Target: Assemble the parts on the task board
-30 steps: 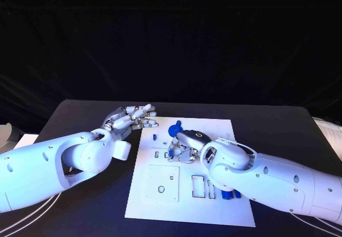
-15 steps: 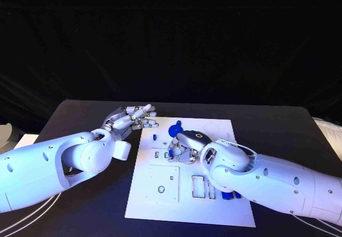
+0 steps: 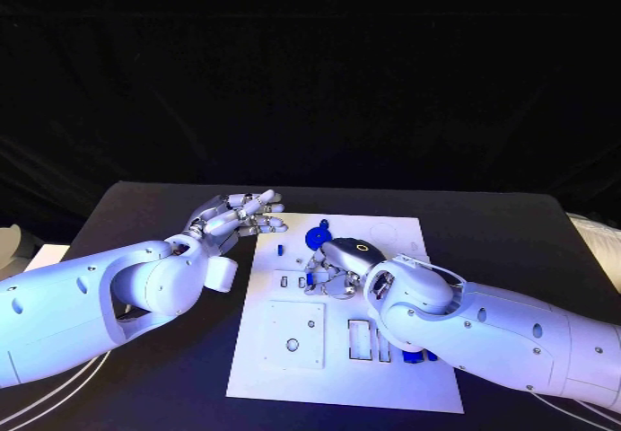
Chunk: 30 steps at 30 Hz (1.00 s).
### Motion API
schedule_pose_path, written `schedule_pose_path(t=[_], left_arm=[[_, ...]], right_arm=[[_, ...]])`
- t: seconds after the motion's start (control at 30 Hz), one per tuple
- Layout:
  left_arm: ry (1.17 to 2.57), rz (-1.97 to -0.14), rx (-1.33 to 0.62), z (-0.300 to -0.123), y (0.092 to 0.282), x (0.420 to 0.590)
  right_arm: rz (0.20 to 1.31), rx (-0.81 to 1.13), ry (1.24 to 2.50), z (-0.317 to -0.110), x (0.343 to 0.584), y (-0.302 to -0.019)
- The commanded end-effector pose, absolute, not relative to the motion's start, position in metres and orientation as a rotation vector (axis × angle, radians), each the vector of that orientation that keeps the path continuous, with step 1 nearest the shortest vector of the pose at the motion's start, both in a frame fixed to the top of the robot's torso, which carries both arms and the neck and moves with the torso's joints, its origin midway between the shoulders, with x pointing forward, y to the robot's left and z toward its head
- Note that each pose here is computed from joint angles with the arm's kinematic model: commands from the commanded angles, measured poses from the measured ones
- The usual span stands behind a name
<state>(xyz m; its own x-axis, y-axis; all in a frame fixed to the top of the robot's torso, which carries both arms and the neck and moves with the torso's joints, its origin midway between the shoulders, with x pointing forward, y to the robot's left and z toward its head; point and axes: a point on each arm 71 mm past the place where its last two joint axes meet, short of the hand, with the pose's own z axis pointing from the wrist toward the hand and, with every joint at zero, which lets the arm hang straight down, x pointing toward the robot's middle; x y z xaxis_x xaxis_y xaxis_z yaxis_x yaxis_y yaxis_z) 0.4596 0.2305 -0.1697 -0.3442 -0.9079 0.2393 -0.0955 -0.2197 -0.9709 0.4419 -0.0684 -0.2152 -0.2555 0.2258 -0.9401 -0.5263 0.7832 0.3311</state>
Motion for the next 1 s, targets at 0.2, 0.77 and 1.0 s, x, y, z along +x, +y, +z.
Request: schedule_pose_path(t=[0.2, 0.77, 1.0], left_arm=[[1.398, -1.663, -1.224, -0.169, 0.229, 0.460], [1.457, -1.593, -1.213, -0.173, 0.233, 0.463], [1.796, -1.415, -1.037, -0.188, 0.231, 0.462]], right_arm=[[0.832, -0.239, 1.600, -0.209, 0.436, -0.069], [1.132, -0.179, 1.586, -0.173, 0.425, -0.105], [1.132, 0.035, 1.588, -0.145, 0.438, -0.157]])
